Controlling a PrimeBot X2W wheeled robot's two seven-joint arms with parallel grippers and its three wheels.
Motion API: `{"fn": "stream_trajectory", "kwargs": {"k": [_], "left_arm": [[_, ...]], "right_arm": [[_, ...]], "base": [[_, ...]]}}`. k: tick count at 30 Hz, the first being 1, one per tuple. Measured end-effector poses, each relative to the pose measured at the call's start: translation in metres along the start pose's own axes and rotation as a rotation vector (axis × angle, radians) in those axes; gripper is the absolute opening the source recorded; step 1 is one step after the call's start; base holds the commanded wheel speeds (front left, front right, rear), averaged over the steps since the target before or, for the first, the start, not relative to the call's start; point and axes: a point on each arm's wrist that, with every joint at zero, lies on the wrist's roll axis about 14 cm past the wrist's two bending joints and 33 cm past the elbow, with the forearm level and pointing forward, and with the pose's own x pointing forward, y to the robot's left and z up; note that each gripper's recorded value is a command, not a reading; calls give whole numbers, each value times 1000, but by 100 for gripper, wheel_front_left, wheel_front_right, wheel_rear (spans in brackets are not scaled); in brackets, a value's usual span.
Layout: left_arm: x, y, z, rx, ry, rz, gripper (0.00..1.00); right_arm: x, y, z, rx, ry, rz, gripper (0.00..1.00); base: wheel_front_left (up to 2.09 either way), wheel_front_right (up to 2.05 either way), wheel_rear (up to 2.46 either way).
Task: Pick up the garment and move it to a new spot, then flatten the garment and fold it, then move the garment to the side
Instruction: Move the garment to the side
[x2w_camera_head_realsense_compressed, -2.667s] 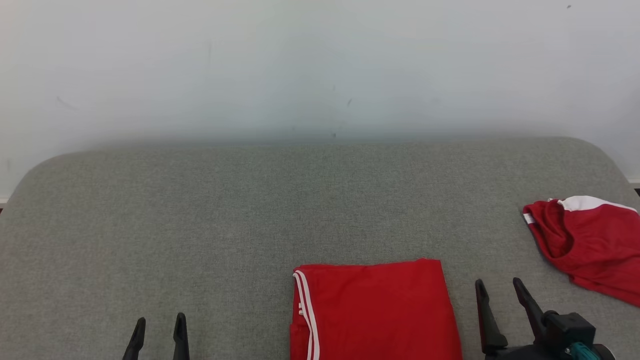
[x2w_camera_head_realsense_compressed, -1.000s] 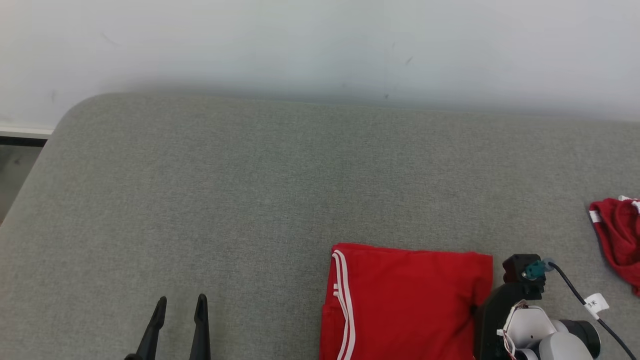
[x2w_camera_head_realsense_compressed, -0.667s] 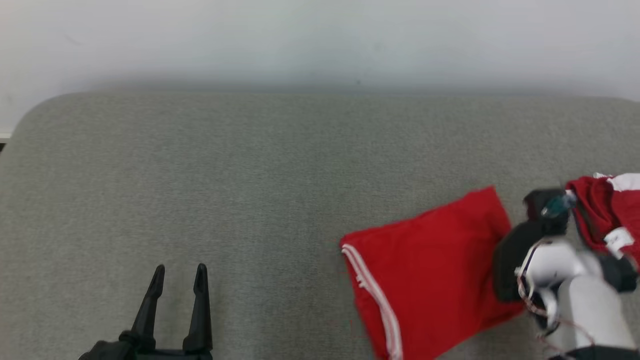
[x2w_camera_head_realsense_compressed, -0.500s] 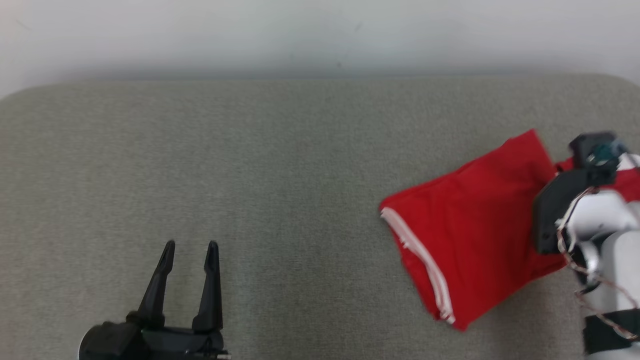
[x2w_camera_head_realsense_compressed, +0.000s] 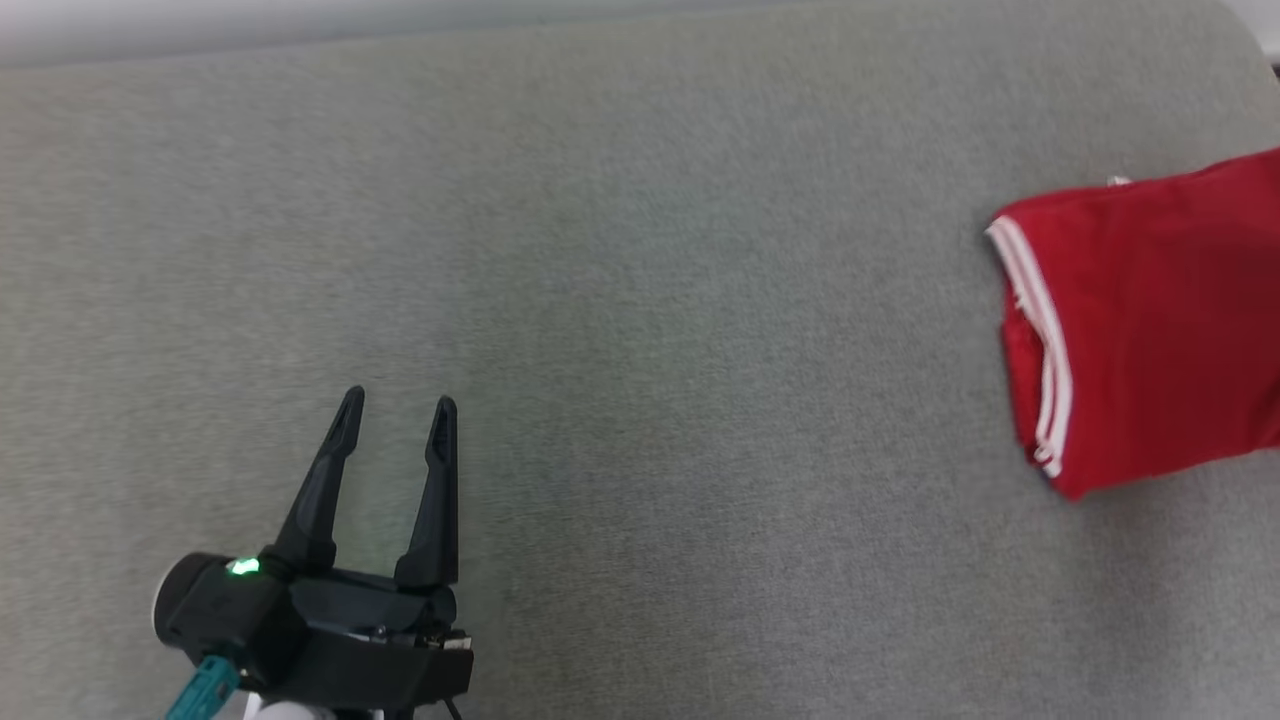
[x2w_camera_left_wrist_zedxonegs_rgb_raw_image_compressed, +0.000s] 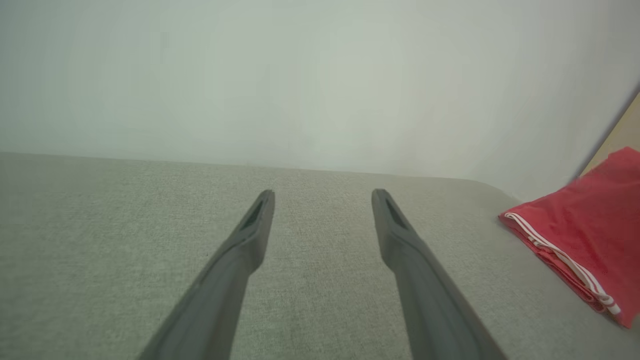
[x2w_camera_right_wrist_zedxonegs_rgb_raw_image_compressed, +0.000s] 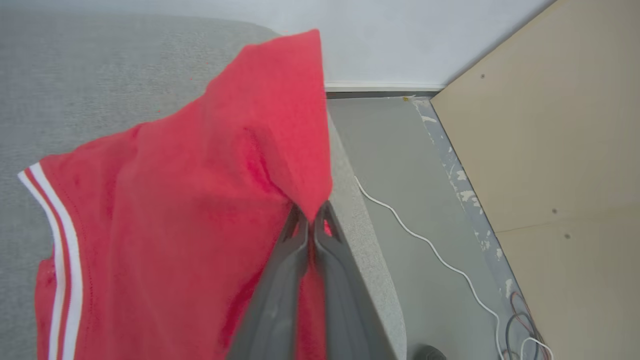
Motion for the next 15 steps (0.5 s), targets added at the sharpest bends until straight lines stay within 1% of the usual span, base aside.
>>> {"fn": "stream_trajectory", "kwargs": {"k": [4, 11, 15], "left_arm": [[9, 0, -17, -5, 33, -26, 100], [19, 4, -43, -11, 82, -49, 100], [20, 9, -49, -8, 97, -46, 100]], "right_arm": [[14, -27, -2, 13, -6, -82, 0], [43, -40, -14, -22, 28, -175, 0], [52, -46, -22, -34, 54, -220, 0]], "base": [[0, 0, 0], [0, 0, 0], [0, 0, 0]]}}
